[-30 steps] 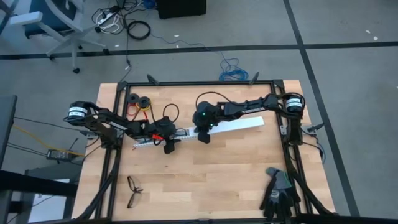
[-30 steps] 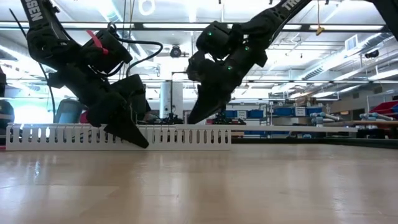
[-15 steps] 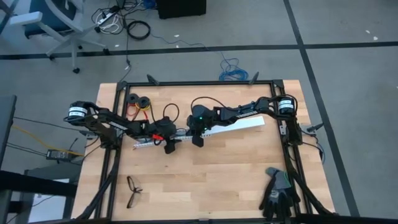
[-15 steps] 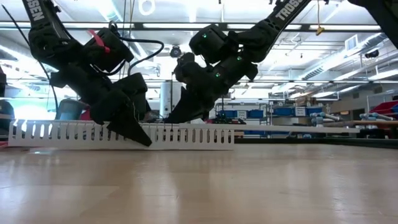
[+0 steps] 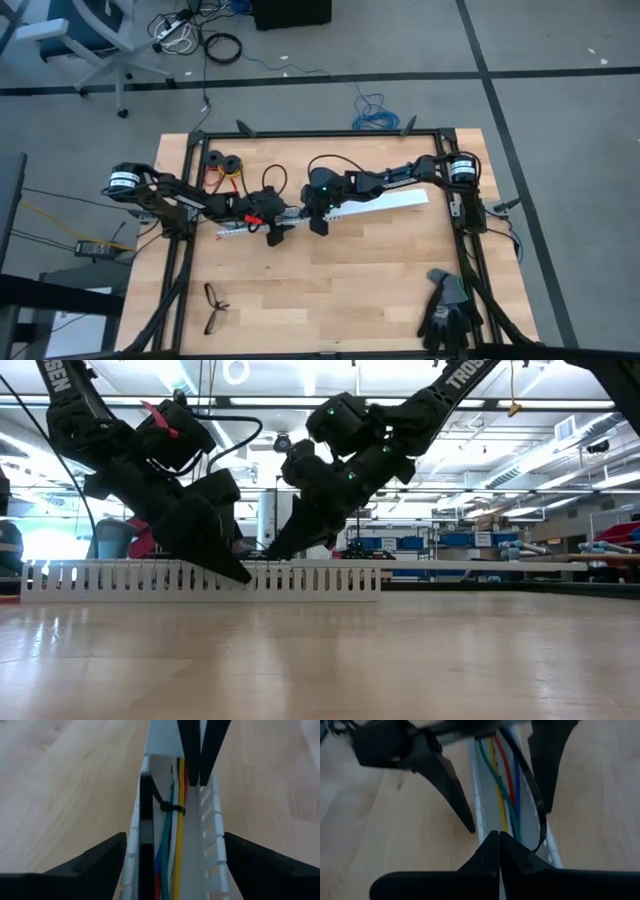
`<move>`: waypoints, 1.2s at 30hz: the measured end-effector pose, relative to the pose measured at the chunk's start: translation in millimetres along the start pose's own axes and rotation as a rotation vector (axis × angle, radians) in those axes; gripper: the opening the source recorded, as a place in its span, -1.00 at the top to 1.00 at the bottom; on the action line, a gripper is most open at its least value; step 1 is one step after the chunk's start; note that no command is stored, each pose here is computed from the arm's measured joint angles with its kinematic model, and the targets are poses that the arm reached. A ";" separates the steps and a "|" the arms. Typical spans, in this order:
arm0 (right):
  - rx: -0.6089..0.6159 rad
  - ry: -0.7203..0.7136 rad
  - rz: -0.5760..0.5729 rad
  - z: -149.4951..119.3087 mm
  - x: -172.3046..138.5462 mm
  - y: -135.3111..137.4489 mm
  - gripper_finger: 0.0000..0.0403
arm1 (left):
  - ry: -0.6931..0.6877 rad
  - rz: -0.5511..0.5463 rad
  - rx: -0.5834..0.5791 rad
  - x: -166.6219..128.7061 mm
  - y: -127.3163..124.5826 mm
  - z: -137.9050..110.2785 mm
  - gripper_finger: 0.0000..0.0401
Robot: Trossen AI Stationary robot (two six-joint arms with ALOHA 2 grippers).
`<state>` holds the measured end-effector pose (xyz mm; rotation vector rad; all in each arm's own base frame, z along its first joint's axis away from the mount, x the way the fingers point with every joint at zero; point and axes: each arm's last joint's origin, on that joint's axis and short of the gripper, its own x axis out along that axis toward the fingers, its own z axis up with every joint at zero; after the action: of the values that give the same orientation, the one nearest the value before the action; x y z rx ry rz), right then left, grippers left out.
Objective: Ziptie cables
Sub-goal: Close the white cable duct
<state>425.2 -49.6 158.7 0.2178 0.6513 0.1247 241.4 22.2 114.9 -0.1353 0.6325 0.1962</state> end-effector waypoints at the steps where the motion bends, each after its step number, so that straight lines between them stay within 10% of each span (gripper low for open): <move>1: -0.006 -0.009 -0.001 2.6 -2.7 0.3 1.00 | -0.008 -0.001 0.000 0.0 -0.1 0.7 -0.67; 36: 0.027 0.185 -0.094 4.7 -43.5 5.4 1.00 | -0.073 -0.015 0.076 35.5 -4.3 10.3 -0.44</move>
<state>393.4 -53.1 189.1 0.2027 0.8461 0.0457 276.3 24.9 102.2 -0.0595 0.5656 0.1621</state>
